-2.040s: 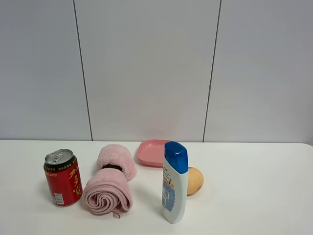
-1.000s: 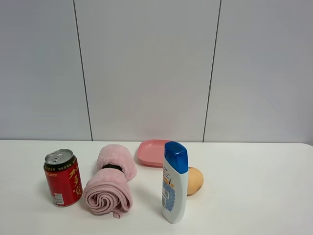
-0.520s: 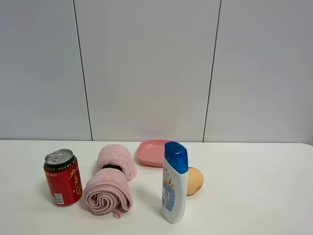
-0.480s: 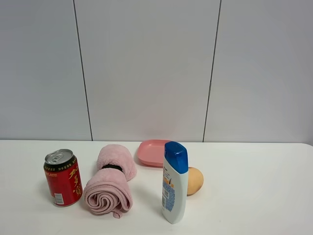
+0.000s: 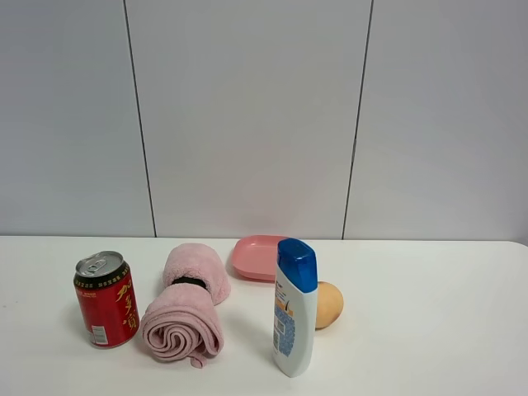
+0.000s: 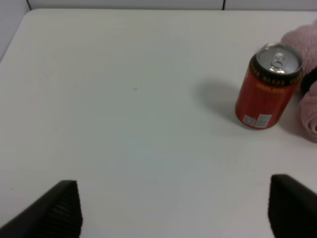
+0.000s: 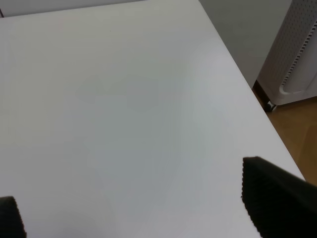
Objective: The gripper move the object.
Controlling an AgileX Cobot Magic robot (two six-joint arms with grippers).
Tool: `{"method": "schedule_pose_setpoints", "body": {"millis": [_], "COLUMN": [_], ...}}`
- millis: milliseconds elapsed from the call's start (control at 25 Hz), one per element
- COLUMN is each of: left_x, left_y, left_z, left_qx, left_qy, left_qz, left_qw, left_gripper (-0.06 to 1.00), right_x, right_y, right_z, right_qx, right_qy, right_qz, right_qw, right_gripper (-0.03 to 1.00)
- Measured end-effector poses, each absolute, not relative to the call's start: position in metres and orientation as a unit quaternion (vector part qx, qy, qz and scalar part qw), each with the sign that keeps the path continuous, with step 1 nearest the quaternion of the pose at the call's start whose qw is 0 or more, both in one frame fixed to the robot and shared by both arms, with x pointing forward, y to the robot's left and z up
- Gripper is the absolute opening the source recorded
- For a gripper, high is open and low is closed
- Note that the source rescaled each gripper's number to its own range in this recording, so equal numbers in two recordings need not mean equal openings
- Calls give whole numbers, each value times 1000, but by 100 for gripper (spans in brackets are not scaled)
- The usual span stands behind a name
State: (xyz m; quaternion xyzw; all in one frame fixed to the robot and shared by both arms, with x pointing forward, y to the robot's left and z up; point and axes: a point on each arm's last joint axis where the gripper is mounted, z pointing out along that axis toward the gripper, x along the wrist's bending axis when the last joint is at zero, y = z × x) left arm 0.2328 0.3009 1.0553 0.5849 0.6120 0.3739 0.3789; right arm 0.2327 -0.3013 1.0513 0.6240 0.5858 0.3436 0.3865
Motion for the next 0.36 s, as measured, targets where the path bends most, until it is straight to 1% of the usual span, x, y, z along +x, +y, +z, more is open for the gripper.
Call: {"method": "schedule_pose_setpoints", "body": {"millis": [360], "left_x": [233], "left_y": [301], "left_z": [1055], "left_qx": [585], "left_qy": [612], "left_qz": [374], "left_qw": [379], "left_gripper": [100], "right_x": [233], "right_y": [-301], "right_z": [1051], "right_qx": [624], "right_qy": [586], "right_qz": [344], "right_qw": [386], "right_gripper": [69]}}
